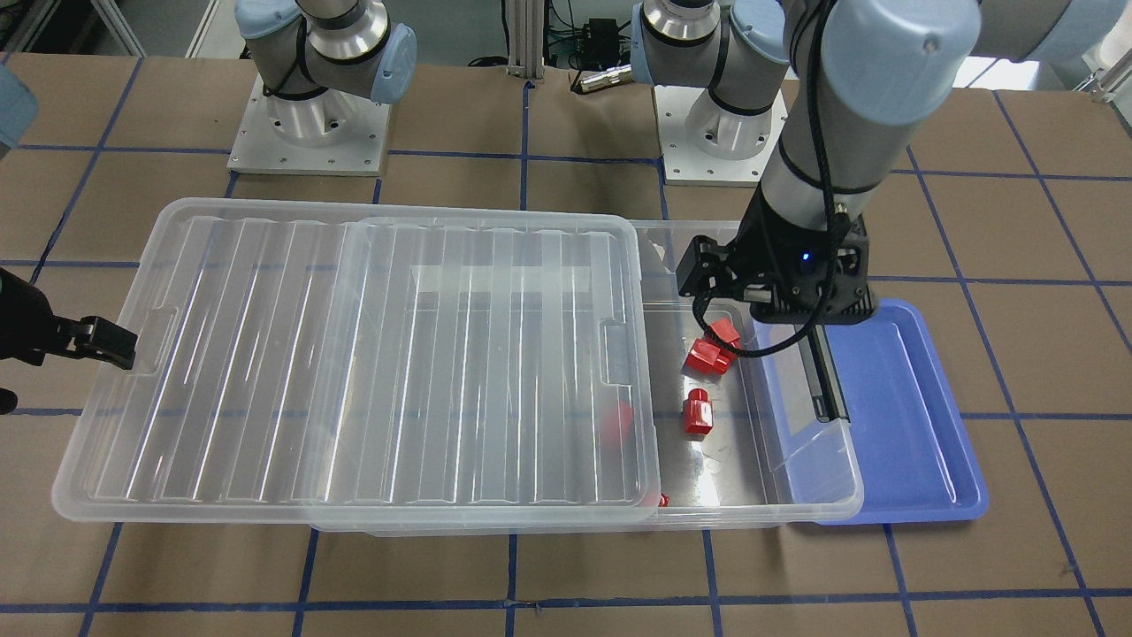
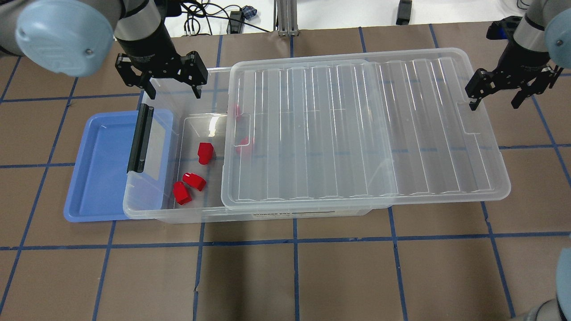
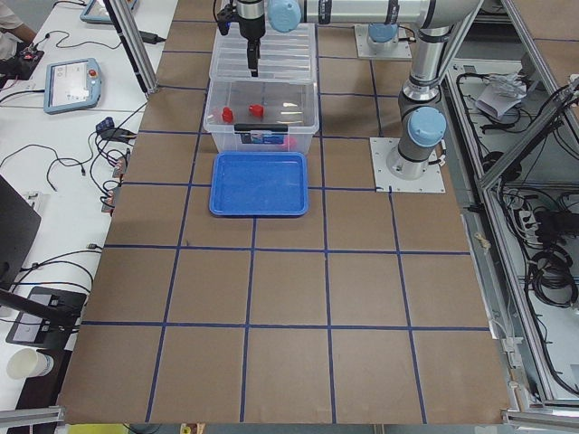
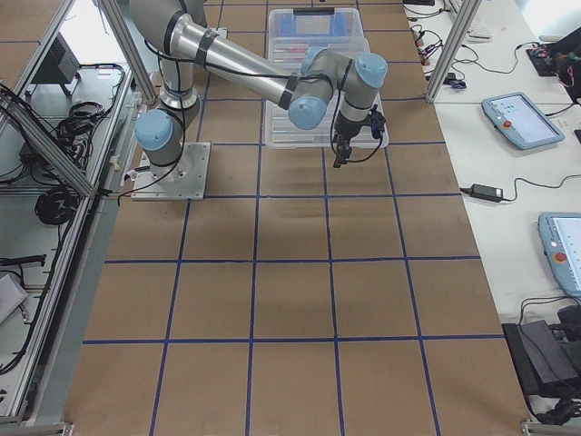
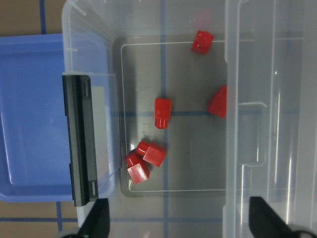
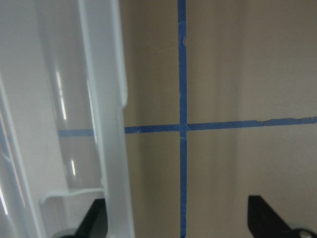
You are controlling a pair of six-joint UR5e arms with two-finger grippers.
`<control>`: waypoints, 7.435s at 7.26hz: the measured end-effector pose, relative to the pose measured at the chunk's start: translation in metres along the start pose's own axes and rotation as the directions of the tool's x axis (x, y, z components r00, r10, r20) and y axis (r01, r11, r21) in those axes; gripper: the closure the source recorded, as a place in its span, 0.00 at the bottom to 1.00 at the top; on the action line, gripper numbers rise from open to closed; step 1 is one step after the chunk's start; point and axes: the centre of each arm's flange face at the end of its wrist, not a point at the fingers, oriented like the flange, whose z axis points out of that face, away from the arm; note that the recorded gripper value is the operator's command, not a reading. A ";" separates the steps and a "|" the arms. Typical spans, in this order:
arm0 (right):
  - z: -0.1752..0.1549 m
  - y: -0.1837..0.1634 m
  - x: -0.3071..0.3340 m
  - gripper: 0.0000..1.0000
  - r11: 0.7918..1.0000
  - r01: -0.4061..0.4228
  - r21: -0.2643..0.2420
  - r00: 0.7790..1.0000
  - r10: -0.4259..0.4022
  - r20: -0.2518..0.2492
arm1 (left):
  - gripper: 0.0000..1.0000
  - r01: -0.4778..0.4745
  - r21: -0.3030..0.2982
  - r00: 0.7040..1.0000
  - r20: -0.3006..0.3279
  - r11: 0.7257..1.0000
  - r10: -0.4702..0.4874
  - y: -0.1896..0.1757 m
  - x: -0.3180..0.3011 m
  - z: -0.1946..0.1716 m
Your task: Place red block in blue tray from box
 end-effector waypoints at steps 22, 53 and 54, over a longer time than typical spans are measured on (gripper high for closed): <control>-0.132 0.066 -0.019 0.00 0.999 -0.038 0.006 0.999 0.038 0.008 | 0.30 -0.051 0.055 0.999 0.004 0.997 0.051 0.011 -0.023 0.242; -0.099 0.066 -0.021 0.00 0.997 -0.033 -0.064 0.999 0.034 0.018 | 0.00 -0.058 0.055 0.998 -0.034 0.997 0.060 0.018 -0.251 0.188; -0.097 0.065 -0.021 0.00 0.998 -0.034 -0.055 0.999 0.035 0.016 | 0.00 -0.068 0.075 0.997 -0.014 0.995 0.070 0.015 -0.243 0.177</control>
